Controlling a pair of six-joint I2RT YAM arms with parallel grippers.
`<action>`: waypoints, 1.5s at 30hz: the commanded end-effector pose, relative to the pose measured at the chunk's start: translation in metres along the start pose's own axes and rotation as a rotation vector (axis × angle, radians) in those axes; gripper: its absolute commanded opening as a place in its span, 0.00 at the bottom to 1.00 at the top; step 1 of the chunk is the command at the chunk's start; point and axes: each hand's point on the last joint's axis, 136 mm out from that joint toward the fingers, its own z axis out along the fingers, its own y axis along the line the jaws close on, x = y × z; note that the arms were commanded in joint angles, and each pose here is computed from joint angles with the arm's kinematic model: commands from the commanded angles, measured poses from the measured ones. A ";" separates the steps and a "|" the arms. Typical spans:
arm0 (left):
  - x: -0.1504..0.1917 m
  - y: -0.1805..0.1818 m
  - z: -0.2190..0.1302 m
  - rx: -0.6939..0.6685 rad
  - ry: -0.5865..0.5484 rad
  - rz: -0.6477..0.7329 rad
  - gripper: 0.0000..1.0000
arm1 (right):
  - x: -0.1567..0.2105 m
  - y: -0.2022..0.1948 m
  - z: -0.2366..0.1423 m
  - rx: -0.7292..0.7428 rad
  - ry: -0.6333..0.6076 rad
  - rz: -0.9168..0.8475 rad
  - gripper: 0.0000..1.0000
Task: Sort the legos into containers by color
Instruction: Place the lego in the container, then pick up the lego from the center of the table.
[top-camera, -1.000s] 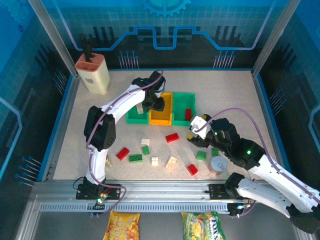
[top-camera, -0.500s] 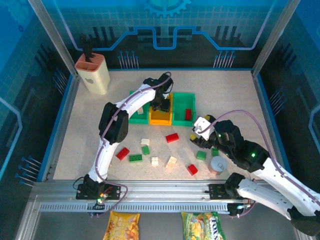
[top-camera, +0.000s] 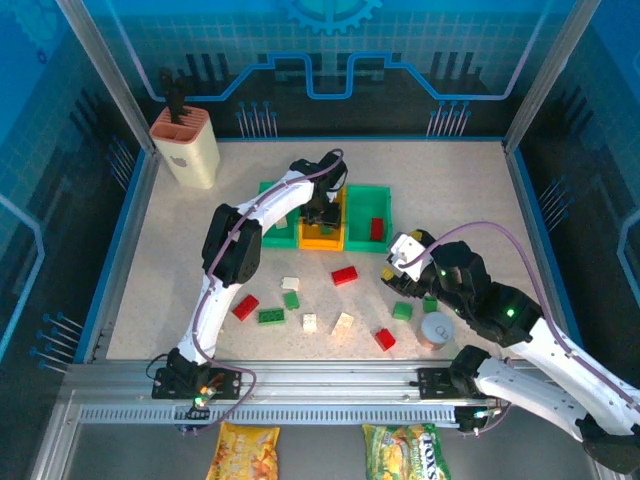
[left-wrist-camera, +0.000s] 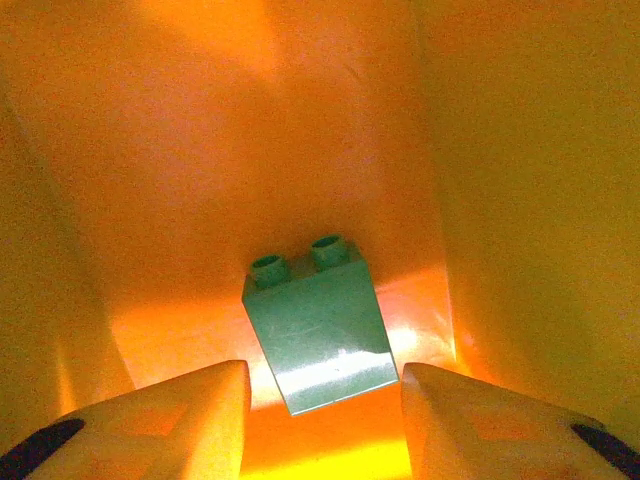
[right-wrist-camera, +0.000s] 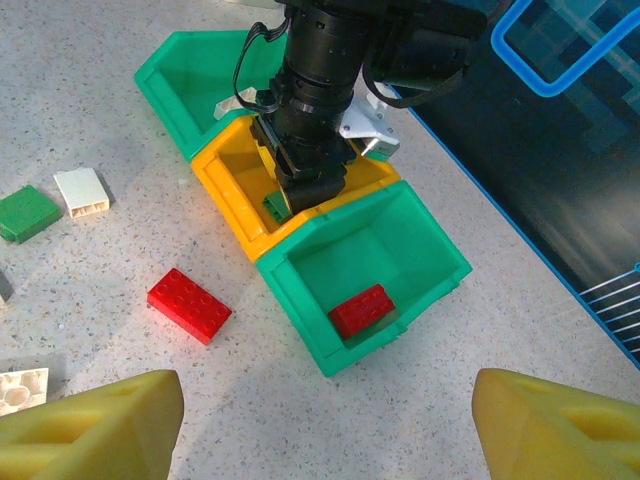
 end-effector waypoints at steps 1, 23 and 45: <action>-0.002 -0.007 -0.025 0.016 -0.027 -0.003 0.45 | -0.006 -0.003 -0.008 0.012 -0.022 0.018 0.77; 0.016 -0.002 -0.102 0.050 -0.159 -0.018 0.45 | 0.005 0.041 0.066 -0.104 0.051 0.359 0.75; 0.054 0.053 -0.114 0.036 -0.213 -0.132 0.46 | 0.045 0.095 0.149 0.081 0.332 0.499 0.83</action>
